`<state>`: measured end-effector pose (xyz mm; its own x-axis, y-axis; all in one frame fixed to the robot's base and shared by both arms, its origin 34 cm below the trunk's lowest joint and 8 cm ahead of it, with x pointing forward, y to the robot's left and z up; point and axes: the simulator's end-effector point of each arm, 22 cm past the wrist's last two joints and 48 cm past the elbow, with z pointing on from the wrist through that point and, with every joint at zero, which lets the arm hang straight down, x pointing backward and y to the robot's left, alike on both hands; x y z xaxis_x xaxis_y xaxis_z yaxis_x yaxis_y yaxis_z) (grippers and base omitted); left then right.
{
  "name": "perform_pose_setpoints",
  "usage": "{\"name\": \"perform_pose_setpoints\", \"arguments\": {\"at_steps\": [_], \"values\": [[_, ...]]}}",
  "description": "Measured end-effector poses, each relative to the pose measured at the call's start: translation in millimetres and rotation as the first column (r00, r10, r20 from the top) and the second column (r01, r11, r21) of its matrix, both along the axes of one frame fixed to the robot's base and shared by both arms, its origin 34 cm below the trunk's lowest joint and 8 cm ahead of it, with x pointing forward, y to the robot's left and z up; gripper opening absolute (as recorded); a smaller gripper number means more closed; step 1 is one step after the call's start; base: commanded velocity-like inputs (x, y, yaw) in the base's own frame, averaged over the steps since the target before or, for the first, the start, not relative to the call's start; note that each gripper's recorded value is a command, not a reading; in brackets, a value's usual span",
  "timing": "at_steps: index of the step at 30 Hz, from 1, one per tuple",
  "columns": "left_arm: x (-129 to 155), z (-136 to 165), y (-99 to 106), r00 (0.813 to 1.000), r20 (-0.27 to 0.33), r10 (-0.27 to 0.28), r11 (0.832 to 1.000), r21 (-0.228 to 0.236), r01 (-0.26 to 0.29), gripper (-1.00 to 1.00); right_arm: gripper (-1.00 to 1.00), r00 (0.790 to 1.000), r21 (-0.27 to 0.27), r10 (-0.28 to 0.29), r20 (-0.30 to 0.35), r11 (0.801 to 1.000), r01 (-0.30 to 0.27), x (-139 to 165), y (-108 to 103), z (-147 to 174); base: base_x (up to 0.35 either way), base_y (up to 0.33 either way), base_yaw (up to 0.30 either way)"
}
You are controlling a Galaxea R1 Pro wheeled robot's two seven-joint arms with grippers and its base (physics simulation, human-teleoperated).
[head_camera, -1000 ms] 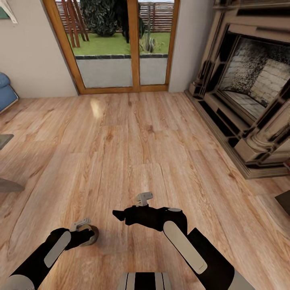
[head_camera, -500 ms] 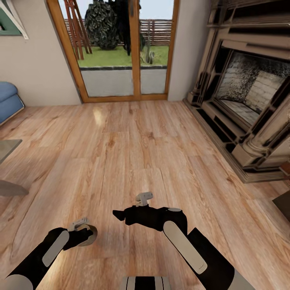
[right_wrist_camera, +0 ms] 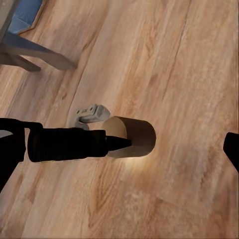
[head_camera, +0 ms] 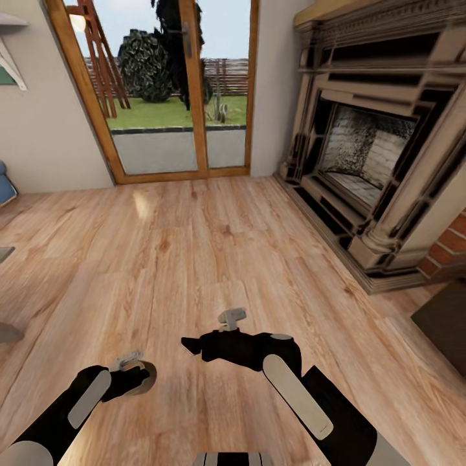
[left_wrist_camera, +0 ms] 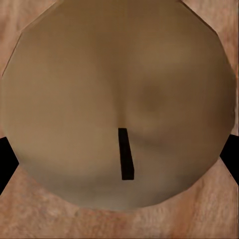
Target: Place each of the two pumpkins and all three candles from the living room inside a cabinet in the living room (use any cabinet), then make sure every cabinet is closed, and position the cauldron so it is next to a table in the living room.
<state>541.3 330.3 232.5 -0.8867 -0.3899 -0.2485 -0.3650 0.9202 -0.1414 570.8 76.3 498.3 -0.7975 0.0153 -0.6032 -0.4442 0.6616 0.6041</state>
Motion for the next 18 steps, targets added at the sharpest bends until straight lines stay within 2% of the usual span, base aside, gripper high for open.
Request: {"name": "perform_pose_setpoints", "arguments": {"at_steps": [6, 14, 18], "values": [[7.6, 14.2, 0.3, 1.000, 0.029, 0.000, 1.000, 0.001, 0.000, -1.00, 1.00, 1.000, 0.000, 0.000, 0.029, 1.000, 0.000, -0.2, 0.1, 15.0, -0.168, 0.096, -0.255], [17.1, 33.4, 0.1, 0.998, 0.068, 0.000, 1.000, 0.001, 0.000, -1.00, 1.00, 0.998, -0.001, -0.001, 0.064, 1.000, 0.001, -1.0, -0.1, 33.2, -0.013, 0.009, -0.257], [21.4, 42.5, -0.5, 0.996, 0.086, 0.000, 1.000, -0.001, 0.000, -1.00, 1.00, 0.998, 0.017, 0.001, 0.056, 1.000, -0.002, -4.3, 1.9, 40.8, -0.001, 0.000, -0.226]]}}
